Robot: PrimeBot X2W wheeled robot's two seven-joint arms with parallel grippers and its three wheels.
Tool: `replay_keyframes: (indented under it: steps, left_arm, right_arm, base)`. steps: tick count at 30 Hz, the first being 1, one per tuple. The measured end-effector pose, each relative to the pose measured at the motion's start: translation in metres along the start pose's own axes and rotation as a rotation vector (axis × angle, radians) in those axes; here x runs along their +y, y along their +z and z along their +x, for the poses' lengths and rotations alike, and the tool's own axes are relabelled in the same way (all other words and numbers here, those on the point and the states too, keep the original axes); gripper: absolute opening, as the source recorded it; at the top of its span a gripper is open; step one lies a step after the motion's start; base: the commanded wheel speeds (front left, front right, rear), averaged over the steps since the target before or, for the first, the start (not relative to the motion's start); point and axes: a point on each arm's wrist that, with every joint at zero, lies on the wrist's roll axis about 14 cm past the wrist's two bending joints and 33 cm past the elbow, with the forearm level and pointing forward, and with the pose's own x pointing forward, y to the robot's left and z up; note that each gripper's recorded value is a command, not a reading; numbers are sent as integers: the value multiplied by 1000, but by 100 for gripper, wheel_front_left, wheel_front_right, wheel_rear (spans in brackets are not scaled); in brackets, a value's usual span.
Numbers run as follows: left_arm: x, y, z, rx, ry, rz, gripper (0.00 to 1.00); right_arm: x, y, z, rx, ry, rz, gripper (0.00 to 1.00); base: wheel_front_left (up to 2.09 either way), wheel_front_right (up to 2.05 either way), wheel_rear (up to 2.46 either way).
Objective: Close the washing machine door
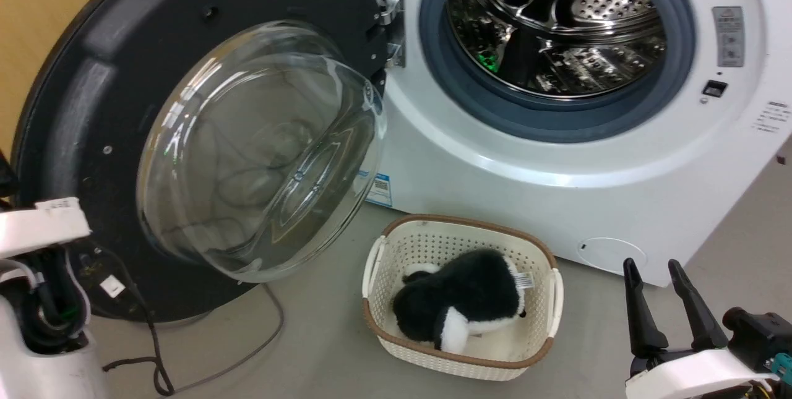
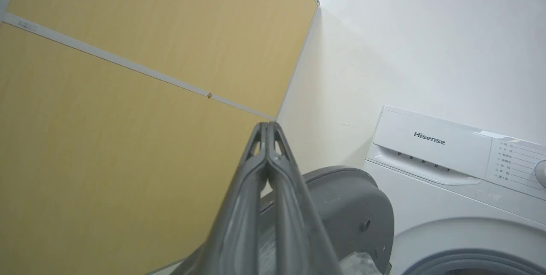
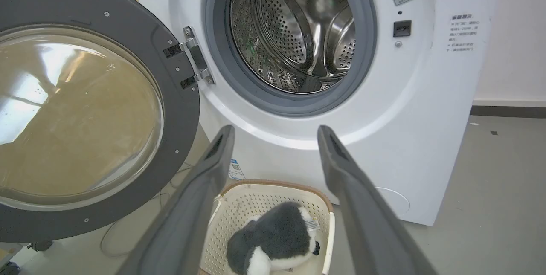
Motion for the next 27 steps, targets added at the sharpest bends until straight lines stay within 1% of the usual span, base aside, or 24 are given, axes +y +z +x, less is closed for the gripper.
replay_keyframes:
  steps: [6,8,9,14,15,17,18,22,27]
  left_arm:
    - [49,-2,1,25,137,-85,0]
    - [64,-10,0,66,187,-142,0]
    - [83,-25,-5,140,256,-212,0]
    - [113,-49,-18,255,351,-303,0]
    - [113,-49,-18,255,351,-303,0]
    - [125,-64,-28,326,399,-371,0]
    - [125,-64,-28,326,399,-371,0]
    - [135,-83,-44,406,443,-487,0]
    - [142,-101,-61,480,484,-581,0]
  right_arm:
    - [6,-9,7,17,20,17,100]
    - [8,-13,9,24,25,26,100]
    - [10,-18,12,33,31,34,100]
    - [11,-24,15,41,35,60,100]
    - [11,-24,15,41,35,60,100]
    - [11,-26,16,43,32,71,100]
    - [11,-26,16,43,32,71,100]
    - [9,-30,18,48,27,85,100]
    - [10,-35,20,53,27,99,100]
  base:
    - [0,0,0]
    - [0,0,0]
    - [0,0,0]
    - [0,0,0]
    - [0,0,0]
    - [0,0,0]
    - [0,0,0]
    - [0,0,0]
    - [0,0,0]
